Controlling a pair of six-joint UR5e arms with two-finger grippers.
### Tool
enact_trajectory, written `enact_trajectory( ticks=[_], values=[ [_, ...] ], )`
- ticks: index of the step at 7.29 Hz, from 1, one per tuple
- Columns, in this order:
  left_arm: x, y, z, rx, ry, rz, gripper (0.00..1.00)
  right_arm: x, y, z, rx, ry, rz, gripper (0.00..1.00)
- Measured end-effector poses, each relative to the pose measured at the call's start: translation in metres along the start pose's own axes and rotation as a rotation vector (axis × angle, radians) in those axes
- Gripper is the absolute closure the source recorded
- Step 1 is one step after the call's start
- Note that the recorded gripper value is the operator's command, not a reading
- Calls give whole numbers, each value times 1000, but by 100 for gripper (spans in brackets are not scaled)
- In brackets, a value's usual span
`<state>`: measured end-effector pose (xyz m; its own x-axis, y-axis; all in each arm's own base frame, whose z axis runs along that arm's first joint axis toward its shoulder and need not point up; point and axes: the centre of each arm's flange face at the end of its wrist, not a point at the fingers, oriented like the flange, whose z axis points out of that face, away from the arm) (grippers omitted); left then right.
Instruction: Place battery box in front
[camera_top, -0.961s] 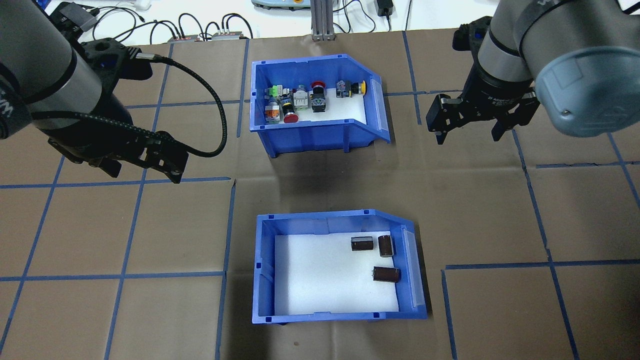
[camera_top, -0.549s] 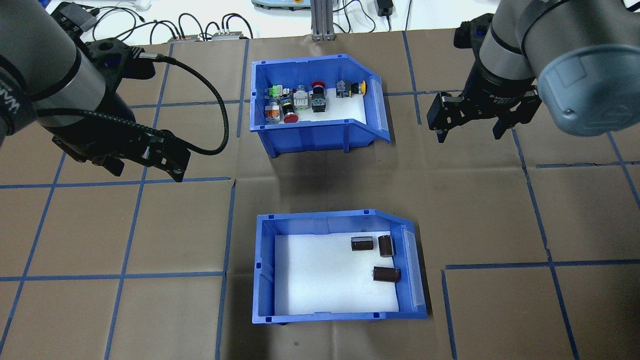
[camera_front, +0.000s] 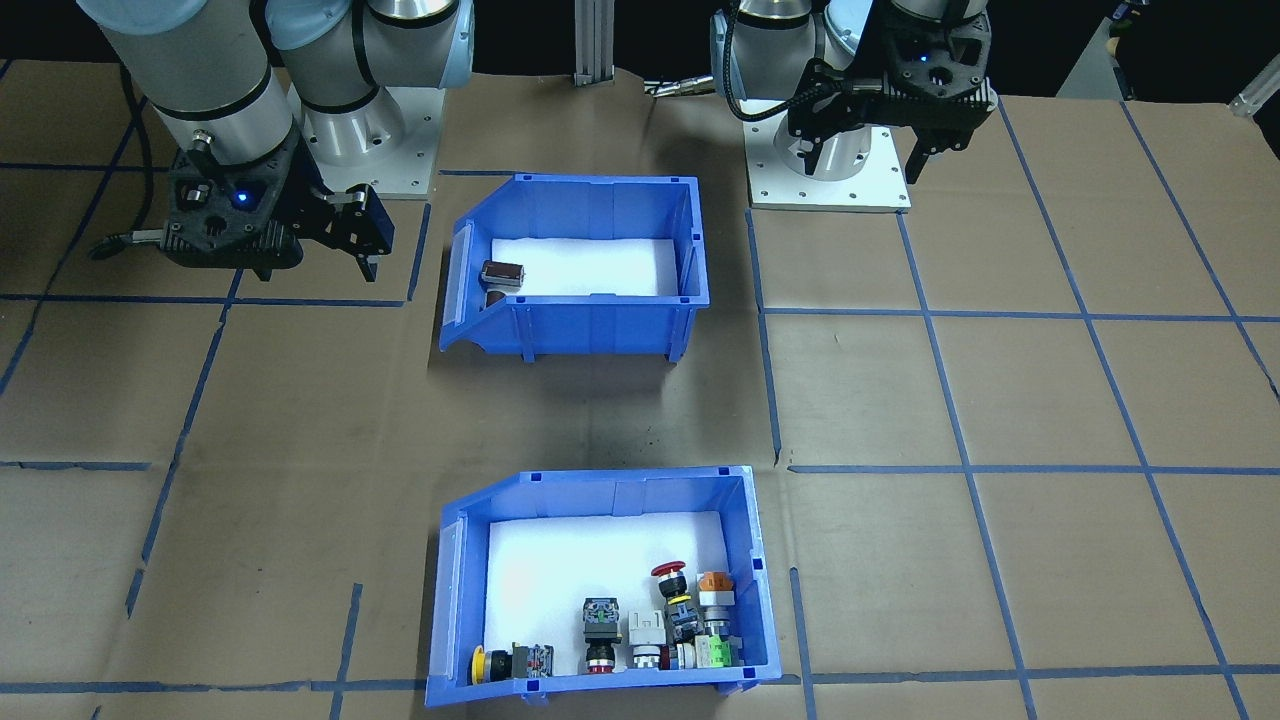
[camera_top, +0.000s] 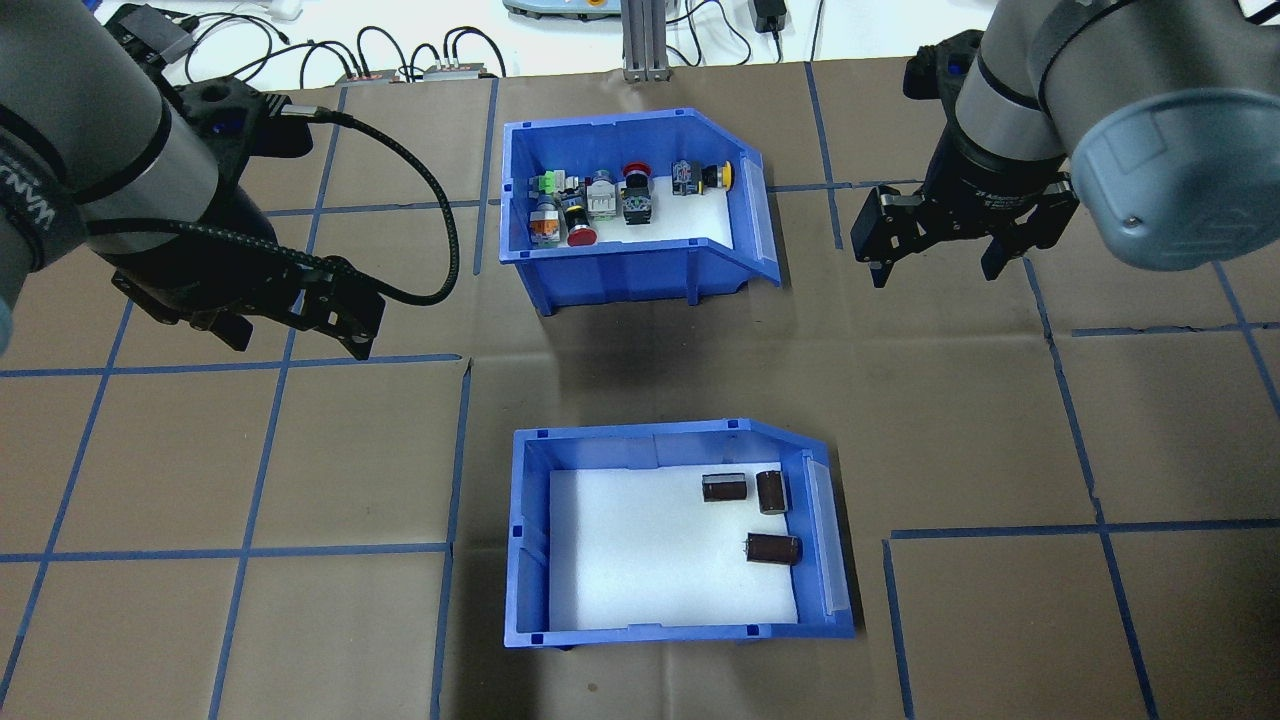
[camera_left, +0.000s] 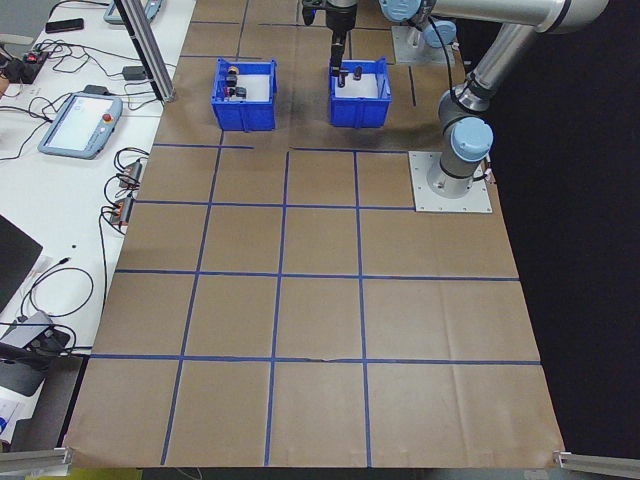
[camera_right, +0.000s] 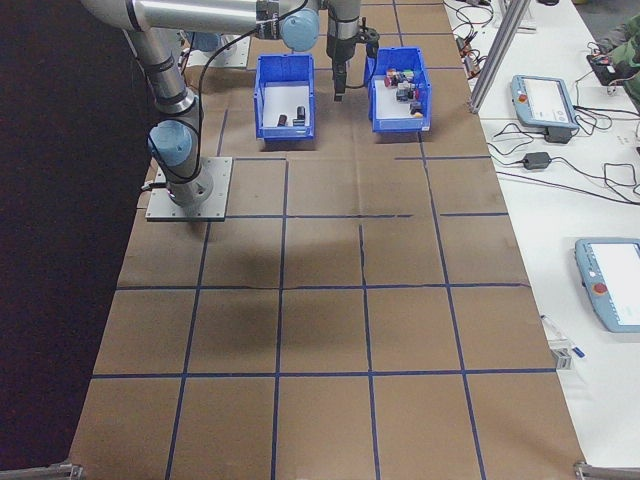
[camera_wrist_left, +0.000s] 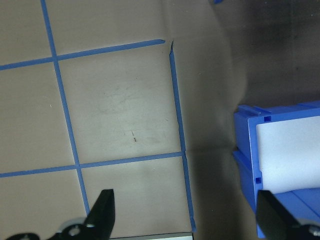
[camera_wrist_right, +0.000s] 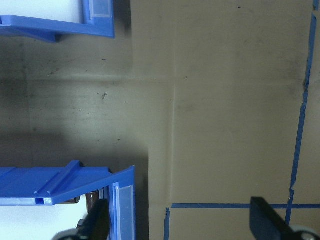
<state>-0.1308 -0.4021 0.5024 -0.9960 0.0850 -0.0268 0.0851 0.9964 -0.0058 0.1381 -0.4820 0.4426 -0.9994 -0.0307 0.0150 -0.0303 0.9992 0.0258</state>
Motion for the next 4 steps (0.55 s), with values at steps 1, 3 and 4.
enact_trajectory(
  ticks=[1,3,4],
  values=[
    [0,0,6,8,-1,-70,1,-1,-4,1,7,-3,-34,0],
    [2,4,18,26,2,-211,1,-3,-32,8,22,-5,-168,0],
    [4,5,26,37,9,-255,1,-7,-57,7,27,-5,-244,0]
  ],
)
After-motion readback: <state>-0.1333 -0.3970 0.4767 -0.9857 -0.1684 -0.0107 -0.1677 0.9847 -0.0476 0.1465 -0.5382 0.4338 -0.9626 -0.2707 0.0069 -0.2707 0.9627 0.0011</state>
